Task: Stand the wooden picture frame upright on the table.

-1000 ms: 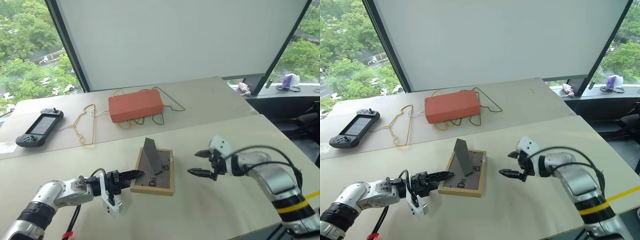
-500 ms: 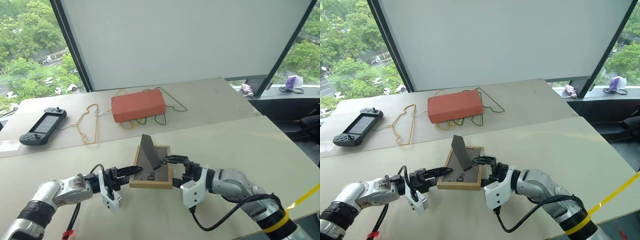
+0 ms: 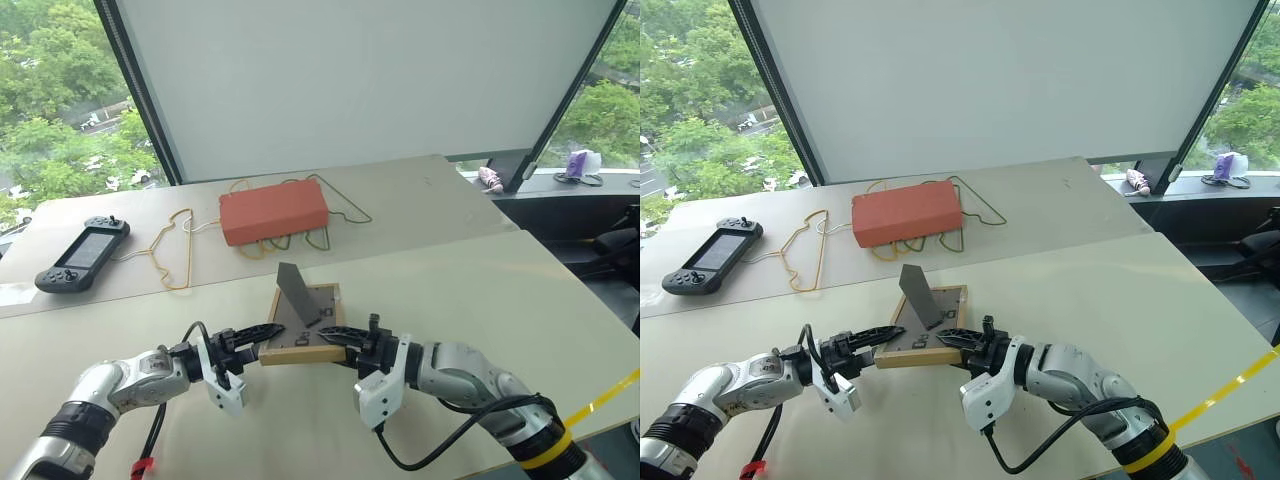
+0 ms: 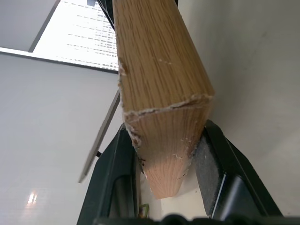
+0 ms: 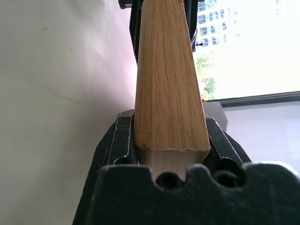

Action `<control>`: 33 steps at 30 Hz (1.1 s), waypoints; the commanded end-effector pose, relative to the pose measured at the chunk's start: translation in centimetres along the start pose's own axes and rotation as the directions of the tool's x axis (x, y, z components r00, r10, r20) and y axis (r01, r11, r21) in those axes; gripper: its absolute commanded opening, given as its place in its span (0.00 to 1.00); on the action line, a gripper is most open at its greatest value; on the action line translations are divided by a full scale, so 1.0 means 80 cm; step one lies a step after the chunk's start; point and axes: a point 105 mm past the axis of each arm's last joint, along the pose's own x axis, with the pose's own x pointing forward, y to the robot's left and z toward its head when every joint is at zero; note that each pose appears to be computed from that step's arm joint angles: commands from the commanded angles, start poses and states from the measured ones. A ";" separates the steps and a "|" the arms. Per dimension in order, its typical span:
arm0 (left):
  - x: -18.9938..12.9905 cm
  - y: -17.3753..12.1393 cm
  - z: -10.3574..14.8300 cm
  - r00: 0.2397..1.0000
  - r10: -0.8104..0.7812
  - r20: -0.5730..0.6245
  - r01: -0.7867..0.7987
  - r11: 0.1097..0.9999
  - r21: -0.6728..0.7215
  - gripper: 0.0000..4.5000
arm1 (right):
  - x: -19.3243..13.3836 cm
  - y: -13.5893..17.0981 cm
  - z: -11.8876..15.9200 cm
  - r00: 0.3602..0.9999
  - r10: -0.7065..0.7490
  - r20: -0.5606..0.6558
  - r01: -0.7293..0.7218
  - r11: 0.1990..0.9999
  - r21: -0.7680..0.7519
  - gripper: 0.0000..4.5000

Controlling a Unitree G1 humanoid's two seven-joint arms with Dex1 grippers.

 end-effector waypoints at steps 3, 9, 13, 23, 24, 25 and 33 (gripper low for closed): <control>0.003 0.017 0.008 0.998 0.060 0.032 -0.059 0.998 -0.032 0.47 | -0.002 -0.024 0.001 0.997 -0.069 0.021 0.070 0.997 -0.028 0.28; -0.016 0.039 0.004 0.981 0.186 -0.050 -0.192 0.969 -0.155 0.81 | -0.015 -0.045 -0.024 0.991 -0.131 -0.034 0.131 0.991 0.021 0.28; -0.041 0.052 0.007 0.959 0.245 -0.139 -0.274 0.926 -0.260 0.81 | -0.030 -0.090 -0.058 0.976 -0.194 -0.101 0.211 0.957 0.202 0.28; -0.049 0.037 0.034 0.962 0.188 -0.198 -0.250 0.901 -0.355 0.81 | -0.038 -0.168 -0.086 0.997 -0.050 0.064 -0.050 0.249 0.967 0.28; -0.048 0.039 0.034 0.960 0.193 -0.203 -0.256 0.899 -0.356 0.81 | -0.036 -0.164 -0.084 0.994 -0.013 0.110 -0.107 0.162 0.981 0.28; -0.047 0.040 0.034 0.959 0.194 -0.206 -0.258 0.898 -0.356 0.81 | -0.035 -0.163 -0.083 0.991 -0.005 0.137 -0.135 0.138 0.981 0.28; -0.044 0.048 0.035 0.960 0.200 -0.198 -0.259 0.903 -0.343 0.81 | -0.021 -0.091 -0.093 0.958 0.187 0.217 -0.215 -0.029 0.976 0.28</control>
